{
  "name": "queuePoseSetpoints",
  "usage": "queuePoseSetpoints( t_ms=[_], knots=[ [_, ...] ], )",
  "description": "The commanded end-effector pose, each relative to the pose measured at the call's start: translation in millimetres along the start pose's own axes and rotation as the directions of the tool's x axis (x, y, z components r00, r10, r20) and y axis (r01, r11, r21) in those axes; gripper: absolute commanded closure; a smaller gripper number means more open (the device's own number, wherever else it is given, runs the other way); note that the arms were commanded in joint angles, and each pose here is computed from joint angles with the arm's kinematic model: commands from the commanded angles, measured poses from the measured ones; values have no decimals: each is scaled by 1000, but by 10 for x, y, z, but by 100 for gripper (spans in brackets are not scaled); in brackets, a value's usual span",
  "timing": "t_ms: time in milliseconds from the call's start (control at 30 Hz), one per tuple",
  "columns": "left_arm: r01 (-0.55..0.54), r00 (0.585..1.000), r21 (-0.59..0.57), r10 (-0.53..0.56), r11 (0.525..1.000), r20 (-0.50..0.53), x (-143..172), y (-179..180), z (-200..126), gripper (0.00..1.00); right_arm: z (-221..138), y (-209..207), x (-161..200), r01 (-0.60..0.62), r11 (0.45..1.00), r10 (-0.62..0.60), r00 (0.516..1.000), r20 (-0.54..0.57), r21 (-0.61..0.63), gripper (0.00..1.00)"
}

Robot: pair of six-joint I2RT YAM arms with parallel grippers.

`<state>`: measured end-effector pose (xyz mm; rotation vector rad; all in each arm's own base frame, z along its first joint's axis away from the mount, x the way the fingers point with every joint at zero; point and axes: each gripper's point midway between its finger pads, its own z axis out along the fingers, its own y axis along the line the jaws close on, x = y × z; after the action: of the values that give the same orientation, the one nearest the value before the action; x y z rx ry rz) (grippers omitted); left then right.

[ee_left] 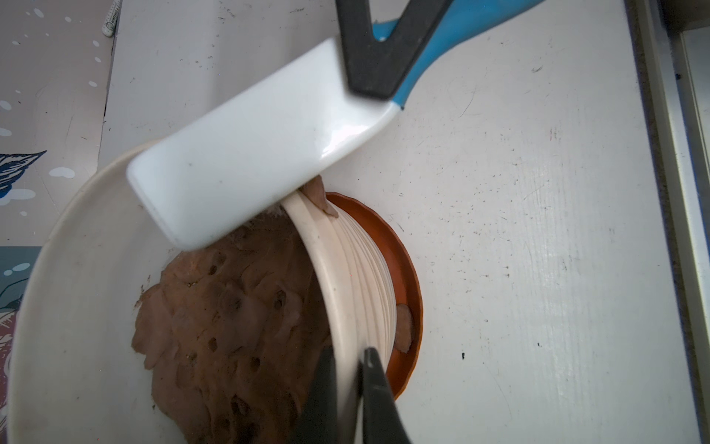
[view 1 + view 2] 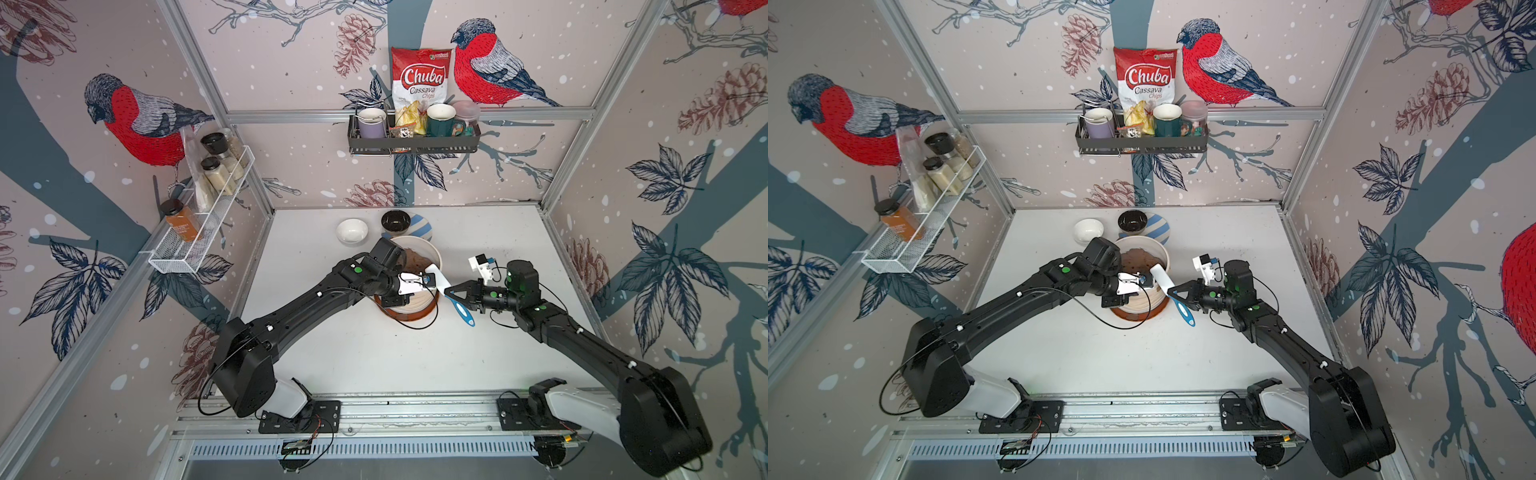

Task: Scrub the dried mud off the ceramic pot
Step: Brush off the soil from the pot, then rotate the pot on the tray.

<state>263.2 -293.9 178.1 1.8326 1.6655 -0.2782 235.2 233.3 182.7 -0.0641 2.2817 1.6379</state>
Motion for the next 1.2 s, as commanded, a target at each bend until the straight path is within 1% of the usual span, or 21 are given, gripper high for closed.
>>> queuePoseSetpoints(
  t_ms=[0, 200, 267, 333, 467, 633, 800, 933, 1167],
  knots=[
    [5, 998, 6, -5, 1000, -61, 128, -45, 43, 89, -52, -234, 151, -71, 993, 73, 997, -9, 95, 100],
    [6, 998, 9, -5, 1000, -64, 129, -56, 60, 89, -238, -314, 364, -70, 984, 71, 997, -3, 162, 100],
    [7, 998, 11, -6, 1000, -63, 125, -59, 65, 89, -279, -373, 450, -86, 981, 88, 996, -5, 174, 100],
    [10, 998, 12, -9, 1000, -64, 121, -60, 71, 89, -312, -390, 532, -97, 980, 102, 995, -15, 176, 100],
    [12, 998, 17, -11, 1000, -67, 121, -67, 94, 90, -404, -268, 585, -76, 983, 78, 997, -10, 165, 100],
    [14, 997, 20, -12, 1000, -71, 118, -76, 105, 89, -512, -42, 486, -50, 985, 47, 999, 18, 168, 100],
    [13, 997, 15, -12, 1000, -72, 115, -76, 96, 88, -686, 47, 453, -62, 957, 55, 998, 31, 282, 100],
    [16, 997, 26, -14, 1000, -78, 118, -94, 119, 87, -827, 66, 378, -50, 925, 31, 998, 58, 377, 100],
    [44, 995, 55, -39, 997, -94, 85, -118, 151, 86, -1062, 234, 168, 47, 869, -105, 990, 90, 492, 100]
  ],
)
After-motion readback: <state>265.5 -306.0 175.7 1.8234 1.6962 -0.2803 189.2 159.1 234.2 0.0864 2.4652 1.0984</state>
